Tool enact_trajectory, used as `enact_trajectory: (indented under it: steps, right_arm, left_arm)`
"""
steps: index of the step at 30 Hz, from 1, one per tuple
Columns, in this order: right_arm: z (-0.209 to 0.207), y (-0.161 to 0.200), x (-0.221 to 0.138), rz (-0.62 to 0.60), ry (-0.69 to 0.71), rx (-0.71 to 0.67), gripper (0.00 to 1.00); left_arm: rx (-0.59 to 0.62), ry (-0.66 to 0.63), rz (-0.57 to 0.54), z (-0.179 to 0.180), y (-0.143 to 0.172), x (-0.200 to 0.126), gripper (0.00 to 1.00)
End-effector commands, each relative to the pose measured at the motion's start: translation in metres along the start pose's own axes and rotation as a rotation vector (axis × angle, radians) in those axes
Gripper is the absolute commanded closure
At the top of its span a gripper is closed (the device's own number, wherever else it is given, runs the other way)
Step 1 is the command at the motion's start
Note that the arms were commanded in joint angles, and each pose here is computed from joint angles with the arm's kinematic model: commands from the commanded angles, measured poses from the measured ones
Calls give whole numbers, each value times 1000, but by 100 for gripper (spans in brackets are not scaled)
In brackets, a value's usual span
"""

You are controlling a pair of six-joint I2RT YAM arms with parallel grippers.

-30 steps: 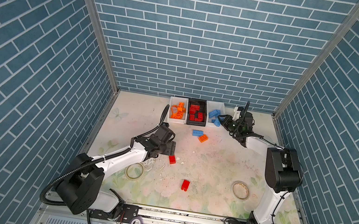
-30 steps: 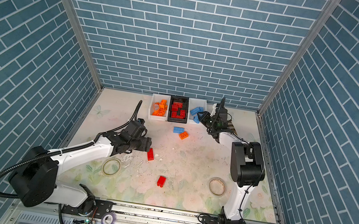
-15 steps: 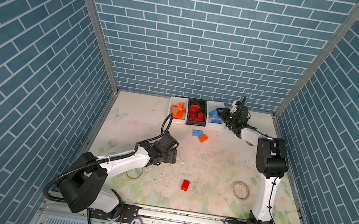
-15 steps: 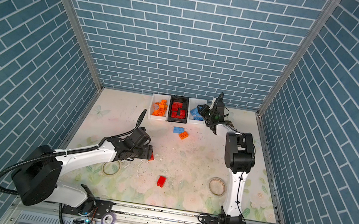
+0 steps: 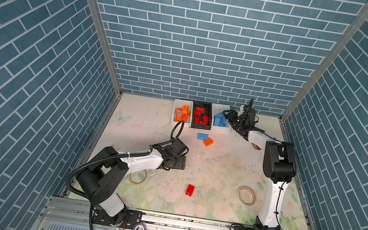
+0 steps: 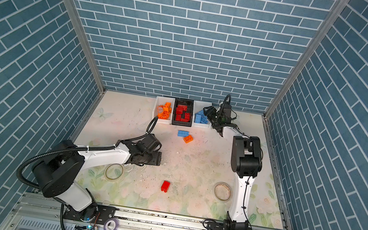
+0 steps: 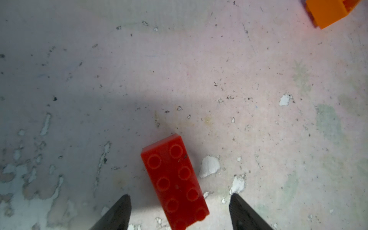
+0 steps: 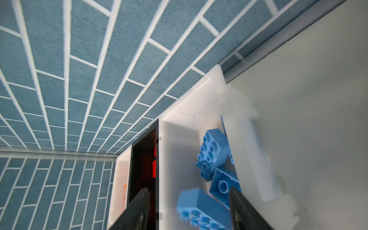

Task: Sort the legos into containers by color
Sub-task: Place the lego in the container, then pick up the lego from the center of the table.

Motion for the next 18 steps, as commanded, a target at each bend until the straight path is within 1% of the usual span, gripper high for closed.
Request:
enact_trajectory:
  steps: [1,6,10,13,15,18]
  right_arm:
    - [15,-6,-22,-29,-9,-37,36]
    - [13,0,-40,-38,1,-55,36]
    - [15,3,-56,-52,15,-82,36]
    - [15,7,-67,-54,26,-92,36]
    - [14,10,-75,-53,30,-96,36]
    - [11,18,-84,-40,36,-104,36]
  left_arm:
    - [-12,-29,9,-1,-4,3,24]
    - [11,-85,50,3,-4,10,31]
    - [25,-112,67,5,-3,14,41]
    - [32,-135,73,8,-3,15,47]
    - [39,-144,76,8,-4,17,51]
    - [48,-145,81,6,-7,20,62]
Point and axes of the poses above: each gripper's point midway between its finger pads, its own x axis out along the fingers, its own z axis along the line the jaws close on, y = z × x, the point moved 2 cm from there along -x, back along the fingers, and after that the axes turned 14 degrees about x, right-handed, at the moved point
